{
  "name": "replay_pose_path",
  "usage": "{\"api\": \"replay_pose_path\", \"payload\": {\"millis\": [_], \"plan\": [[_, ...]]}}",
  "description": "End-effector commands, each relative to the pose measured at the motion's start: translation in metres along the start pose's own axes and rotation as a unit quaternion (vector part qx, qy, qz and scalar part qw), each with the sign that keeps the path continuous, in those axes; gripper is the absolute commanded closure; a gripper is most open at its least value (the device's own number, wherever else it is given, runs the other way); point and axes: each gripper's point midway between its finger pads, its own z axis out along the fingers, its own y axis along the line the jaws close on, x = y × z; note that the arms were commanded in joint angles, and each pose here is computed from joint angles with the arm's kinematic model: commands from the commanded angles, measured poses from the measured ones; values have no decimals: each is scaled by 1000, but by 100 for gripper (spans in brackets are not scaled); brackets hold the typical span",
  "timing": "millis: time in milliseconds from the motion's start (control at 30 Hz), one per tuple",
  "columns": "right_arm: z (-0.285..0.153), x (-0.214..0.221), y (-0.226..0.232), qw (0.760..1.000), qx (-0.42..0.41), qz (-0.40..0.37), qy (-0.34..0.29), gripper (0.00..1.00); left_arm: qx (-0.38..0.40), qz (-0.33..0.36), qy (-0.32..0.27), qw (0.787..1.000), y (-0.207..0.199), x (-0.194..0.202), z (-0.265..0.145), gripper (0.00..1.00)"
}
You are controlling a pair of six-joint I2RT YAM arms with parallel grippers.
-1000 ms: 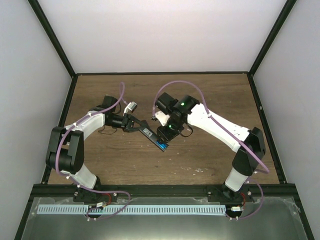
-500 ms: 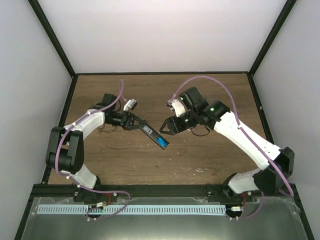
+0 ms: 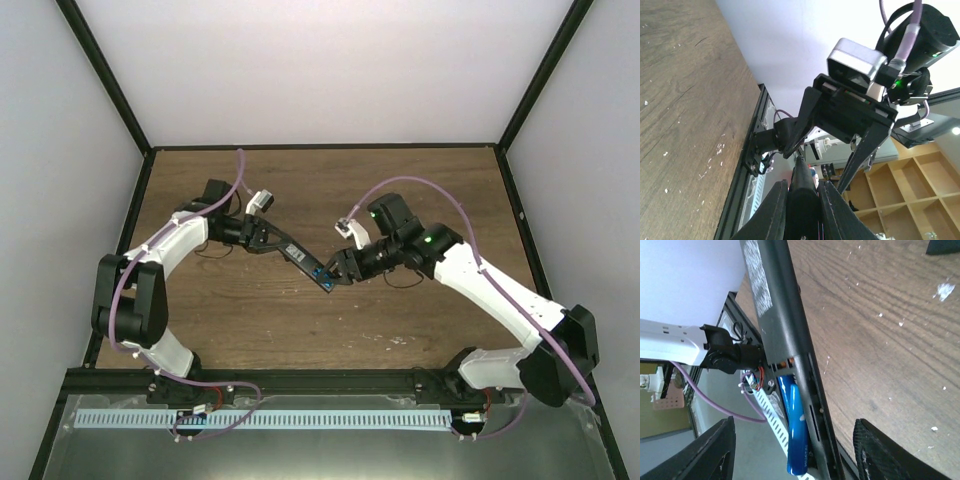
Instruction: Load the batteries into the remote control
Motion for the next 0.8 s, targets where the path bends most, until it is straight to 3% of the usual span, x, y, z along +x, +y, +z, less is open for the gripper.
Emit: {"api": "replay_pose_path", "payload": {"millis": [0, 233, 767], "plan": [[-6, 5, 12, 999, -36, 6, -3, 44, 29, 24, 1, 999, -18, -3, 0, 100], [-12, 11, 20, 998, -55, 10, -12, 47, 27, 24, 1, 999, -18, -3, 1, 100], [-14, 12, 29, 997, -79, -7, -14, 64, 24, 23, 1, 999, -17, -2, 0, 100]]}}
